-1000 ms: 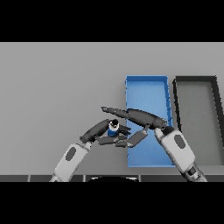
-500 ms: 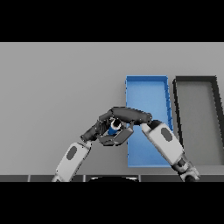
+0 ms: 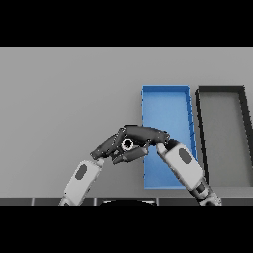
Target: Pick up the blue pipe and place it into the blue bin.
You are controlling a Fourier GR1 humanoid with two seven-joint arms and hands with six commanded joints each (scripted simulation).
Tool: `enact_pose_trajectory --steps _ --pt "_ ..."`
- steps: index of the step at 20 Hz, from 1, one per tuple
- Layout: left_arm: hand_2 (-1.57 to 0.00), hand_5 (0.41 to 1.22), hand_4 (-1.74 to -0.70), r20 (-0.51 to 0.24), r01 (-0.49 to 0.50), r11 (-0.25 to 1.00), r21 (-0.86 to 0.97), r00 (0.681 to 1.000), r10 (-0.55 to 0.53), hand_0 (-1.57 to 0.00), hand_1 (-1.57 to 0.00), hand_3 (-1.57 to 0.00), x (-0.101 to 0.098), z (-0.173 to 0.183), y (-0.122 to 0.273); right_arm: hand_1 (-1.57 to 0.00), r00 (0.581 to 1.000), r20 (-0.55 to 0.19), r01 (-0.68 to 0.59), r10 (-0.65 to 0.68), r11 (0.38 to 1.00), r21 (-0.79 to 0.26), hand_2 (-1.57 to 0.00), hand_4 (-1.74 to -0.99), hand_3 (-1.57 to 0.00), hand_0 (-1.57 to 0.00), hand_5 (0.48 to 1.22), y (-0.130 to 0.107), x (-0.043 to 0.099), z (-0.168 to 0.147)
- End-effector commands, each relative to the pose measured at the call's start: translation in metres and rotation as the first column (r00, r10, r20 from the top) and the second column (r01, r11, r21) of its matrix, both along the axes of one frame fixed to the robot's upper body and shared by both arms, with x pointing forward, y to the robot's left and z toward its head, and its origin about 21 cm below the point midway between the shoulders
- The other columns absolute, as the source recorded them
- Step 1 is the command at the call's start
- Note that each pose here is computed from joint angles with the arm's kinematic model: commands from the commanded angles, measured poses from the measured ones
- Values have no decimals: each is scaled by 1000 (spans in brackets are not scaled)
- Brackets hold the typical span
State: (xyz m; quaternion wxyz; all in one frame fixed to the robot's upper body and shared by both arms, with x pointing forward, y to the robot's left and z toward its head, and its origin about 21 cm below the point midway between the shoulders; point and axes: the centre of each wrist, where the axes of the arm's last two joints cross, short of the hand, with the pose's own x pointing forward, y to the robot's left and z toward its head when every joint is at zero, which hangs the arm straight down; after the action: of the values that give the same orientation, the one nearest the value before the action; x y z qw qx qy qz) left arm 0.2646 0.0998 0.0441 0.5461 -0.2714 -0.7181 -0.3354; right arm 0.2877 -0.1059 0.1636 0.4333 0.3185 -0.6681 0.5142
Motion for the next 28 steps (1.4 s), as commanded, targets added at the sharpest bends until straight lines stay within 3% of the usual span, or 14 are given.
enact_pose_trajectory --steps 1,5,6,7,9,11,14,17,19,20,23,28 --pt "-1555 1221 -1731 9 -6 1000 -1 1000 6 -1571 -1571 -1432 2 1 -1 -1508 999 -39 -1 2 1000 18 -1508 -1488 -1480 -1506 1129 3 -3 -1" --pt "-1564 1221 -1732 1 -18 1000 -12 1000 18 -1571 -1571 -1434 -2 2 -2 -1545 994 -106 15 -10 999 46 -1545 -1494 -1534 -1545 1183 1 -6 -2" --pt "-1566 1221 -1734 9 -19 1000 -5 1000 19 -1571 -1571 -1264 -4 3 -2 -1550 993 -114 15 -7 998 65 -1550 -1495 -1541 -1550 1191 -2 -8 -5" --pt "-1336 1221 -1629 19 -22 1000 3 1000 22 -1446 -1368 -1051 -5 2 0 -1554 995 -103 23 -16 997 73 -1555 -1496 -1547 -1554 1197 -1 -8 -5" --pt "-855 1221 -1406 36 -11 998 58 999 9 -940 -875 -672 -3 4 3 -1560 995 -97 35 -30 998 56 -1560 -1497 -1556 -1560 1206 2 -8 -3" --pt "-547 1221 -1250 42 23 997 71 999 -26 -601 -560 -430 -1 3 3 -1564 994 -99 58 -54 998 33 -1564 -1498 -1561 -1564 1211 4 -8 2" --pt "-279 984 -1092 8 41 992 116 999 -42 -307 -286 -220 2 2 5 -1568 994 -99 59 -54 997 48 -1568 -1498 -1566 -1567 1216 0 -8 -1" --pt "-143 785 -1011 -37 16 987 161 999 -10 -157 -146 -112 2 -3 8 -1569 995 -85 64 -58 996 66 -1569 -1499 -1568 -1569 1218 3 -7 -2" --pt "-91 682 -977 -23 5 988 157 1000 -1 -100 -93 -71 3 -3 10 -1570 996 -67 58 -53 996 70 -1570 -1499 -1569 -1570 1219 3 -9 -3" --pt "-73 642 -975 -58 -1 986 167 998 11 -80 -74 -57 3 -5 8 -1570 996 -67 57 -51 995 85 -1570 -1499 -1570 -1570 1220 3 -9 -4" --pt "-37 557 -968 -93 -14 981 194 995 33 -40 -38 -29 7 -5 6 -1571 996 -76 59 -51 992 114 -1571 -1498 -1570 -1571 1220 4 -7 -2" --pt "-11 501 -968 -95 -31 978 204 994 52 -13 -12 -9 4 -7 6 -1571 990 -134 57 -38 988 141 -1571 -1495 -1571 -1571 1221 2 3 27"
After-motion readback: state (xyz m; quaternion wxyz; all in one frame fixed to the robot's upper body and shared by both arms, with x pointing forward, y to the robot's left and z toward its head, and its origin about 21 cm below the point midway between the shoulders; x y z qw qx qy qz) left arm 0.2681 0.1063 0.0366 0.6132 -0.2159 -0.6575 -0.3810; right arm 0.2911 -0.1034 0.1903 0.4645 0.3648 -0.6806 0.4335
